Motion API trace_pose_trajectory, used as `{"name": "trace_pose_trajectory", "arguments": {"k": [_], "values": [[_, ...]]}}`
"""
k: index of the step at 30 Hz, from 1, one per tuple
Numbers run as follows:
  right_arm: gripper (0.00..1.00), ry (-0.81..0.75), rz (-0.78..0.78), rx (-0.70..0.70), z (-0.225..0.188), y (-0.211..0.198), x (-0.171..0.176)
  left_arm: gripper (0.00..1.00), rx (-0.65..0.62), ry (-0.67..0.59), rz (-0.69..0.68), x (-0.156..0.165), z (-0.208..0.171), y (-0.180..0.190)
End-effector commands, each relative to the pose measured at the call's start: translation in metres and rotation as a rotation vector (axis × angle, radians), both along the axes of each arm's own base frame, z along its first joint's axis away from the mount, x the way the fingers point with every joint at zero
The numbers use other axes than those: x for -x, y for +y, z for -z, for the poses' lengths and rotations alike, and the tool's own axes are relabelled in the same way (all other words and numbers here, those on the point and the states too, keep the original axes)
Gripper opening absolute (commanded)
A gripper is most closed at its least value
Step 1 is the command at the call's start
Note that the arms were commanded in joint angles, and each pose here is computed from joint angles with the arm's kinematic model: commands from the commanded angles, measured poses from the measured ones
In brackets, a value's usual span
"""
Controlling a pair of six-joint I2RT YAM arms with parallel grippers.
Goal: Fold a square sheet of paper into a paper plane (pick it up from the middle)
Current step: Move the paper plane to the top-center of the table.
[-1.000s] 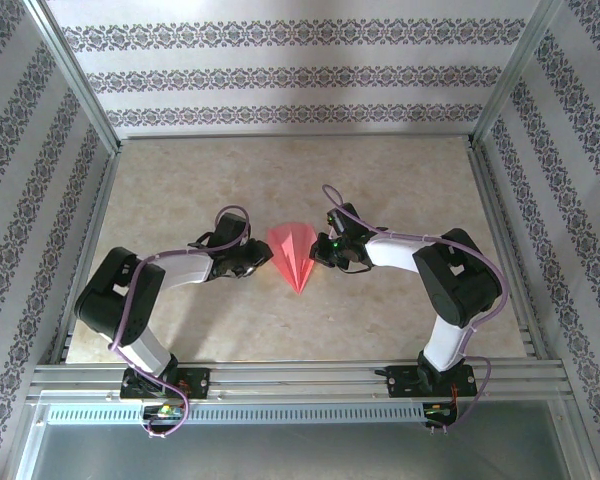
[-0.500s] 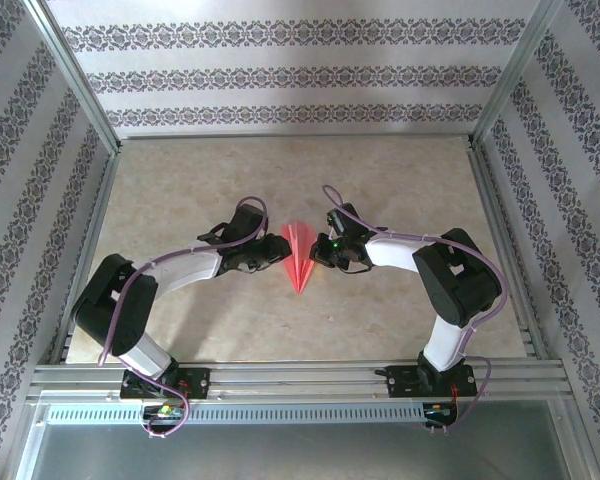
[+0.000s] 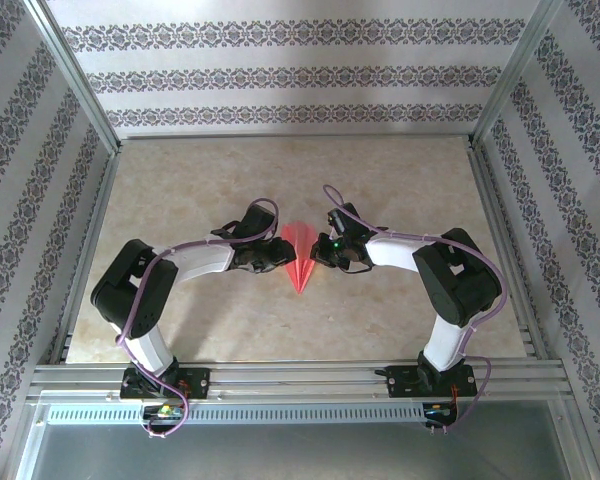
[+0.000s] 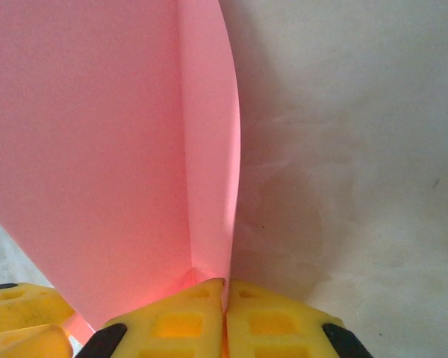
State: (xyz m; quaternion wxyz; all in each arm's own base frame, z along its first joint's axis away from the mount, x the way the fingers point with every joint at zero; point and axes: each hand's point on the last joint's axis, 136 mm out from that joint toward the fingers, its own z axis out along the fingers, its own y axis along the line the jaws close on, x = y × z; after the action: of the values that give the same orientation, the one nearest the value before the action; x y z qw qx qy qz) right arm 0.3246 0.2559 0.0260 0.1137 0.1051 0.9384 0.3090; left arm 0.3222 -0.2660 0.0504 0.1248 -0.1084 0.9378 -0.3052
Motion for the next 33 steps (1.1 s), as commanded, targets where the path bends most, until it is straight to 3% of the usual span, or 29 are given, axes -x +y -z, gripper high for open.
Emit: {"name": "trace_pose_trajectory", "arguments": {"k": [1,7,16,33], "values": [[0.10,0.010,-0.002,0.006,0.002,-0.002,-0.003,0.30,0.023,-0.003,0.061,0.005,-0.003,-0.016],[0.10,0.012,-0.002,0.007,0.003,-0.002,-0.003,0.30,0.025,0.004,0.087,0.008,-0.001,-0.023],[0.11,0.009,-0.001,-0.007,0.000,-0.002,-0.004,0.39,-0.031,0.000,0.155,0.015,0.007,-0.032],[0.14,0.015,0.007,-0.048,-0.005,-0.001,-0.006,0.38,-0.190,-0.015,0.233,0.017,0.024,-0.030]]}}
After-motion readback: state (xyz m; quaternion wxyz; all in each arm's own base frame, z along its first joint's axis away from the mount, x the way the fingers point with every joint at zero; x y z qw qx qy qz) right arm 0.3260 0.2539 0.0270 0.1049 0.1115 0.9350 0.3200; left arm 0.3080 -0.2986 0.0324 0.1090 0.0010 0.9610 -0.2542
